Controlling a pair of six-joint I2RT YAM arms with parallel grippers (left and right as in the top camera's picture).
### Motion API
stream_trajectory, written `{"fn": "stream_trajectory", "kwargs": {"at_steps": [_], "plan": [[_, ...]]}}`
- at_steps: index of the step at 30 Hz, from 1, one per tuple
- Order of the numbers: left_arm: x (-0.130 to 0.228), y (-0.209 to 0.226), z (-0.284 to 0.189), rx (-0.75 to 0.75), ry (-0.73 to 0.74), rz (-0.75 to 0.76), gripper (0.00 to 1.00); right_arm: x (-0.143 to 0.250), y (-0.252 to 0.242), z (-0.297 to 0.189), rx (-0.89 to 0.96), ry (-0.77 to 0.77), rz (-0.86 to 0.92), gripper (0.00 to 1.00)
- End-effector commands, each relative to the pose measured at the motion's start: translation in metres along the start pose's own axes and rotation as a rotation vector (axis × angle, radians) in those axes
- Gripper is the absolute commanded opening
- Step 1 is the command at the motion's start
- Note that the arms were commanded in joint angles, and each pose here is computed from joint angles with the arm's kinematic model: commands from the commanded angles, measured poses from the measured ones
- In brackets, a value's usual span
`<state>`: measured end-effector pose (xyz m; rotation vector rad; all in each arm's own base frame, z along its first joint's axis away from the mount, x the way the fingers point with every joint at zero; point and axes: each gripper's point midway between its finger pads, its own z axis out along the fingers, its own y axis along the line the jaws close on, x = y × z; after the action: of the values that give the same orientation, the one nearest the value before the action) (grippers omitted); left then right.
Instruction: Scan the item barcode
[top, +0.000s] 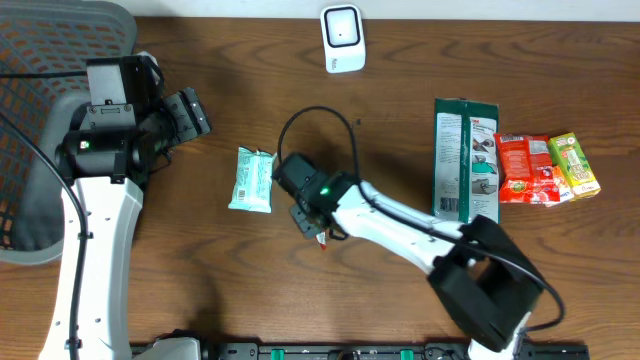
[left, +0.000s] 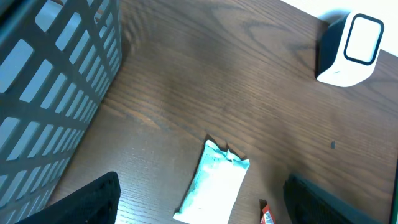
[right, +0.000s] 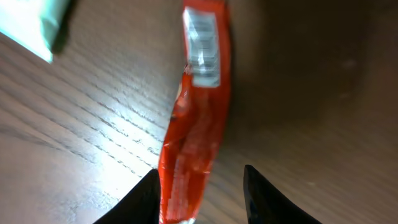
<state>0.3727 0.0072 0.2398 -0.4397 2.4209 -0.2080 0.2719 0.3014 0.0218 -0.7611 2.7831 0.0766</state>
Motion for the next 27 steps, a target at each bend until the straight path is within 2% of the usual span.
{"fn": "stream_trajectory", "kwargs": {"at_steps": [1,7,13,17,19,21,27], "plan": [[-0.005,0.003,-0.001,-0.012,-0.012,-0.005,0.85,0.01,0.003,0.012,0.027,0.031,0.011,0.37],[-0.005,0.003,-0.001,-0.012,-0.012,-0.005,0.85,0.014,0.009,0.013,0.026,0.04,-0.007,0.36],[-0.005,0.003,-0.001,-0.012,-0.012,-0.005,0.85,0.024,0.006,0.013,0.04,0.076,-0.012,0.26],[-0.005,0.003,-0.001,-0.012,-0.012,-0.005,0.85,0.027,0.005,0.013,0.045,0.085,-0.007,0.24],[-0.005,0.003,-0.001,-0.013,-0.012,-0.005,0.85,0.028,0.005,0.014,0.046,0.088,0.003,0.16],[-0.005,0.003,-0.001,-0.012,-0.012,-0.005,0.85,0.028,0.005,0.014,0.047,0.089,0.003,0.03],[-0.005,0.003,-0.001,-0.012,-0.012,-0.005,0.85,0.013,-0.004,0.0,0.027,0.056,0.041,0.01]]}}
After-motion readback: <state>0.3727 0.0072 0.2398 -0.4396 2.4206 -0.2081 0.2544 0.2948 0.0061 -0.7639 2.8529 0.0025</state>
